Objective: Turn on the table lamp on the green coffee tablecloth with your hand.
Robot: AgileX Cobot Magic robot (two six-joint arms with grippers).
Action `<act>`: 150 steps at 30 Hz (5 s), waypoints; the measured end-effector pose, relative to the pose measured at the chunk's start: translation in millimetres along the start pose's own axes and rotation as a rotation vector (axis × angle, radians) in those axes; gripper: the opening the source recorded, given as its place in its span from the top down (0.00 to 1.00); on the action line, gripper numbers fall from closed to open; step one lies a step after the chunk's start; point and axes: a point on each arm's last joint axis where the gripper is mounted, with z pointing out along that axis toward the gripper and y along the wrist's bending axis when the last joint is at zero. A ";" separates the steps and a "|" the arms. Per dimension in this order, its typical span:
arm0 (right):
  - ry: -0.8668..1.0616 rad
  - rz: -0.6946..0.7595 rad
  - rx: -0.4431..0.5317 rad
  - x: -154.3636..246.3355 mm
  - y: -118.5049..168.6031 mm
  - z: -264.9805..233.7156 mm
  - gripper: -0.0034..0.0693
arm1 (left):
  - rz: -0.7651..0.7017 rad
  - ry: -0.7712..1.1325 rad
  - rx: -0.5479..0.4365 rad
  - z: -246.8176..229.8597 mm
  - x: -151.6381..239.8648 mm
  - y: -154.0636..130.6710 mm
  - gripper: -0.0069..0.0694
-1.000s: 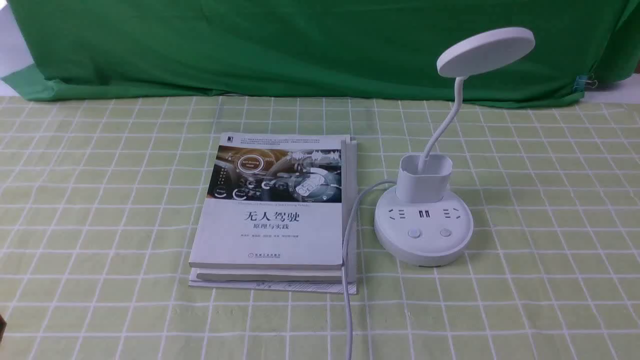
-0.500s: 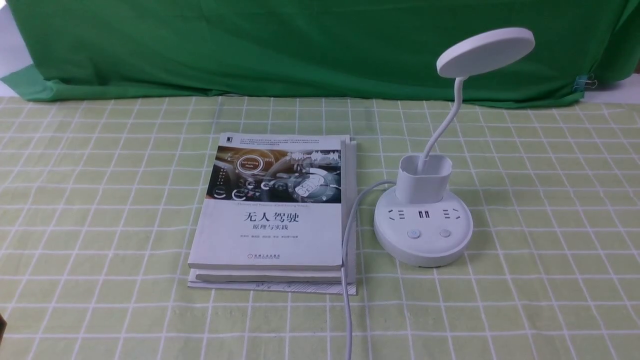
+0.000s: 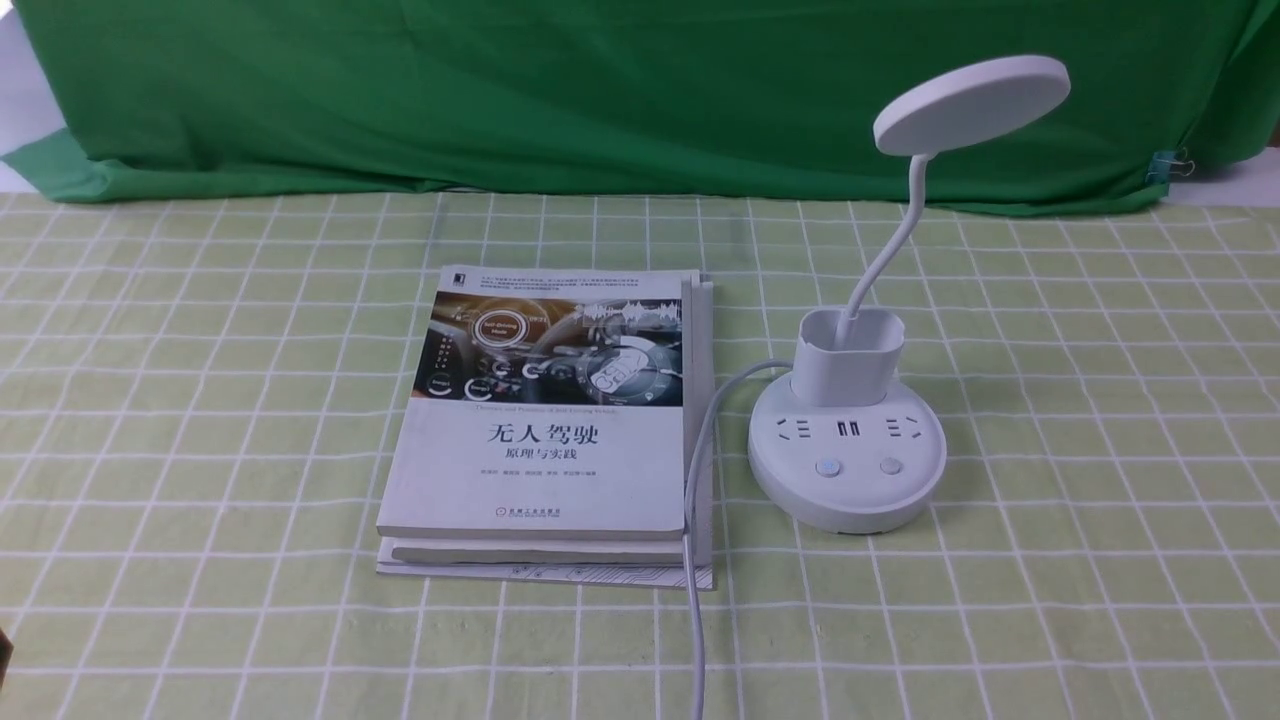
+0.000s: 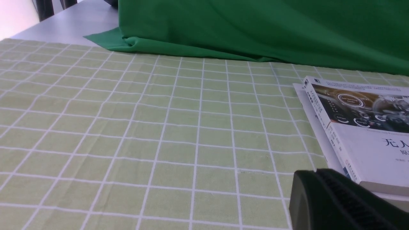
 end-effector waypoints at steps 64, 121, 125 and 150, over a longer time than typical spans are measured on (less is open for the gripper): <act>1.334 -0.492 -0.127 114.5 71.9 284.5 0.90 | 0.000 0.000 0.000 0.0 0.0 0.0 0.91; 1.346 -0.402 -0.122 23.6 83.0 141.6 0.90 | 0.000 0.000 0.000 0.0 0.0 0.0 0.91; 1.349 -0.368 -0.121 5.7 83.0 112.2 0.90 | 0.000 0.000 0.000 0.0 0.0 0.0 0.91; 0.367 -0.562 0.022 26.7 -8.8 2.8 0.92 | 0.000 0.000 0.000 0.0 0.0 0.0 0.91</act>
